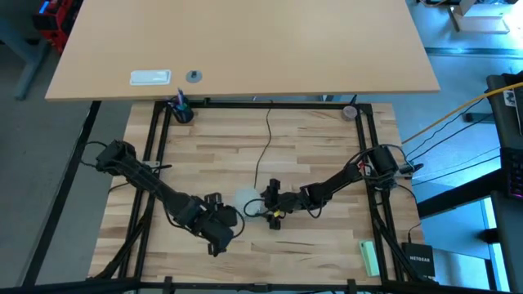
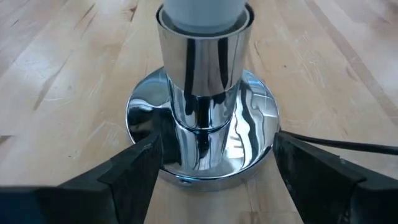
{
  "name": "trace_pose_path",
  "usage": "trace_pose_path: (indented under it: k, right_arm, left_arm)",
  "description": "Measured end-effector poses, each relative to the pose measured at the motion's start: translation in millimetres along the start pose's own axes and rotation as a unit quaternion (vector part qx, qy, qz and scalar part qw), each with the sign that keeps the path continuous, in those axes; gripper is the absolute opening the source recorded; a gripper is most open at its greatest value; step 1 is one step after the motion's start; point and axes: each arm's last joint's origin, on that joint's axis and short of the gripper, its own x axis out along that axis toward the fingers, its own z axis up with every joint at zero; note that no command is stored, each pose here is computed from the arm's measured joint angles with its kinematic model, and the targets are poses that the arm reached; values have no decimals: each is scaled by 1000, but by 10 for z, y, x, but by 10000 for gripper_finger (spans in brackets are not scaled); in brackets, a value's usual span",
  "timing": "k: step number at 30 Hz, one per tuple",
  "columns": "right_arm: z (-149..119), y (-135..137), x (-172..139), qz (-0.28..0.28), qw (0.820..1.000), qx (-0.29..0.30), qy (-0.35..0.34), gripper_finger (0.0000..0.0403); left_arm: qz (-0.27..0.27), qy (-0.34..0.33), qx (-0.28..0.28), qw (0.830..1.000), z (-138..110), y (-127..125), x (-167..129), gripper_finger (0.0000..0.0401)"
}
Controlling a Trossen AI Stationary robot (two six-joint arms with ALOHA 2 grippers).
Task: Screw lightbulb
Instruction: Remove the lightbulb from the lamp
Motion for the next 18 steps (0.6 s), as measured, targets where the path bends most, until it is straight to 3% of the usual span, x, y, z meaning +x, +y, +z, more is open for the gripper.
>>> trace_pose_path:
  k: [5, 10, 14, 18]
  right_arm:
    - [0, 0, 0, -2, 1000, 0, 0, 310]
    - [2, 1, 0, -1, 1000, 0, -2, 310]
    - [3, 2, 0, 1, 1000, 0, -2, 310]
    - [2, 2, 0, 1, 1000, 0, -2, 310]
  left_arm:
    - [-10, -46, -50, 998, -291, 185, 90, 246]
    - [-57, -219, -118, 967, -485, 319, 240, 246]
    - [-79, -287, -103, 949, -529, 382, 555, 246]
    - [-62, -299, -83, 949, -500, 449, 727, 246]
